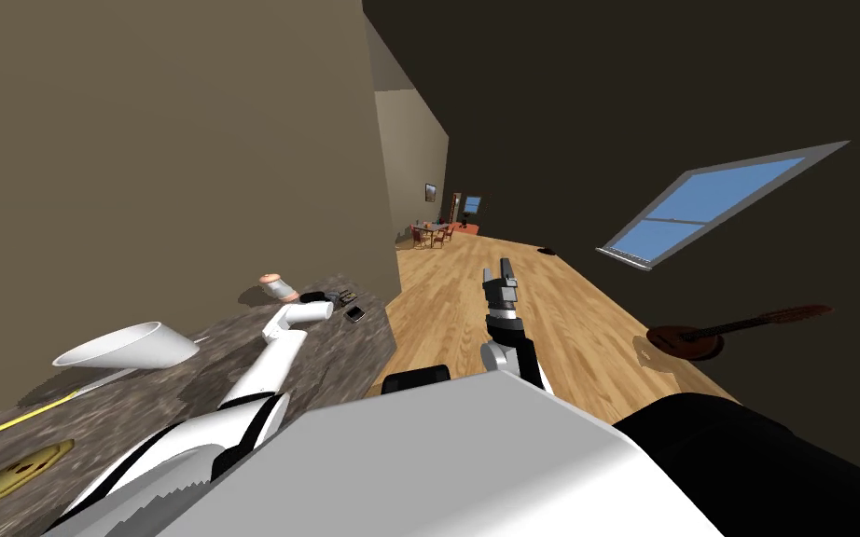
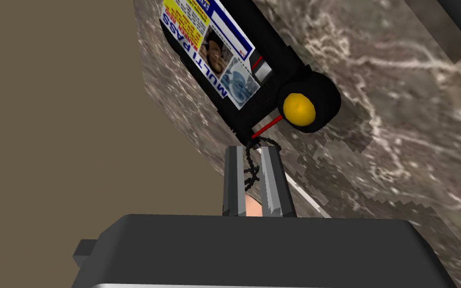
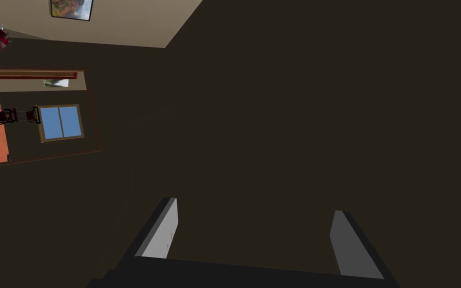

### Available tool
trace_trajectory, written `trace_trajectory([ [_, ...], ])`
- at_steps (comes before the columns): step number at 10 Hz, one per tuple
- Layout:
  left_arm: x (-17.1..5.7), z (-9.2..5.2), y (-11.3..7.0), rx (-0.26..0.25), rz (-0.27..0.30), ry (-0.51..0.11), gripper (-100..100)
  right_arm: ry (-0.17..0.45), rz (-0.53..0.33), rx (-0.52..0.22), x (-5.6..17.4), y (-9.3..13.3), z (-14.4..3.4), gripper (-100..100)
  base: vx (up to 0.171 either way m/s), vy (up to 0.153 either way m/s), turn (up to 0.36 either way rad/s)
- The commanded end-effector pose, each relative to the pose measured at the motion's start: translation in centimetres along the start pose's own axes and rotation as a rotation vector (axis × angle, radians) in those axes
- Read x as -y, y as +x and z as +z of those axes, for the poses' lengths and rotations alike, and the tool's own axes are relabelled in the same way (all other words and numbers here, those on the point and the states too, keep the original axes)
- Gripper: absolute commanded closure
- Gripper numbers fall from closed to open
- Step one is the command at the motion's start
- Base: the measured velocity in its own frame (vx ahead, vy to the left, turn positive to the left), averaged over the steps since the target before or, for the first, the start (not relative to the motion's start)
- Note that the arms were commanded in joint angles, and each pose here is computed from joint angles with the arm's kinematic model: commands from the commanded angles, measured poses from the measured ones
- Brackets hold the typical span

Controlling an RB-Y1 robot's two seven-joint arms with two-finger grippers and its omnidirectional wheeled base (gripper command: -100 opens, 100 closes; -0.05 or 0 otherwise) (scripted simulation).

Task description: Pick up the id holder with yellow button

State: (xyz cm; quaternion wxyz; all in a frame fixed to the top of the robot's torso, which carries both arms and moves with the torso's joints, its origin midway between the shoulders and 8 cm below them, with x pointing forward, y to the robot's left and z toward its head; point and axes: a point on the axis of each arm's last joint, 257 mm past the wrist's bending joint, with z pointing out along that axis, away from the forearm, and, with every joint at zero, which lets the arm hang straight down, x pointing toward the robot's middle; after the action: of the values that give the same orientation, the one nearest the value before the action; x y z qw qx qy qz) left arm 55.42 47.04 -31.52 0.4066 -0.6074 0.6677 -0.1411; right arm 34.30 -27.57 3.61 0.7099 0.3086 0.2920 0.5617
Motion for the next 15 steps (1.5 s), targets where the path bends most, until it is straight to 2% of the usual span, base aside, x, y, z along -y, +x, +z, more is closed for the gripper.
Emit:
trace_trajectory([
  [1, 0.0, 0.0, 0.0, 0.000, 0.000, 0.000, 0, 0.000, 0.000, 0.000, 0.0, 0.0, 0.0, 0, 0.000, 0.000, 0.000],
  [2, -0.1, -0.5, 2.3, -0.026, 0.032, -0.007, 100, 0.000, 0.000, 0.000, 0.0, 0.0, 0.0, 0, 0.044, 0.037, 0.363],
  [3, -0.2, -0.9, 3.9, -0.042, 0.050, -0.009, 100, 0.000, 0.000, 0.000, 0.0, 0.0, 0.0, 0, 0.093, 0.050, 0.344],
  [4, 0.7, -1.3, 3.9, -0.041, 0.051, 0.010, 100, 0.000, 0.000, 0.000, 0.0, 0.0, 0.0, 0, 0.073, 0.029, 0.077],
  [7, 1.0, -2.9, 8.6, -0.090, 0.097, 0.017, 100, 0.000, 0.000, 0.000, 0.0, 0.0, 0.0, 0, 0.071, 0.035, 0.204],
  [8, 1.9, -3.3, 8.5, -0.089, 0.097, 0.035, 100, 0.000, 0.000, 0.000, 0.0, 0.0, 0.0, 0, 0.056, 0.022, 0.077],
  [9, 1.9, -3.9, 10.0, -0.105, 0.110, 0.038, 100, 0.000, 0.000, 0.000, 0.0, 0.0, 0.0, 0, 0.045, 0.021, 0.110],
  [10, 2.2, -4.1, 10.0, -0.104, 0.110, 0.045, 100, 0.000, 0.000, 0.000, 0.0, 0.0, 0.0, 0, 0.030, 0.012, 0.083],
  [13, 2.9, -6.5, 14.3, -0.151, 0.141, 0.064, 100, 0.000, 0.000, 0.000, 0.0, 0.0, 0.0, 0, 0.066, 0.027, 0.227],
  [14, 2.7, -6.2, 13.6, -0.142, 0.134, 0.059, 100, 0.000, 0.000, 0.000, 0.0, 0.0, 0.0, 0, 0.044, 0.012, 0.055],
  [15, 2.7, -6.3, 13.8, -0.143, 0.135, 0.058, 0, 0.000, 0.000, 0.000, 0.0, 0.0, 0.0, 0, 0.006, 0.002, -0.009],
])
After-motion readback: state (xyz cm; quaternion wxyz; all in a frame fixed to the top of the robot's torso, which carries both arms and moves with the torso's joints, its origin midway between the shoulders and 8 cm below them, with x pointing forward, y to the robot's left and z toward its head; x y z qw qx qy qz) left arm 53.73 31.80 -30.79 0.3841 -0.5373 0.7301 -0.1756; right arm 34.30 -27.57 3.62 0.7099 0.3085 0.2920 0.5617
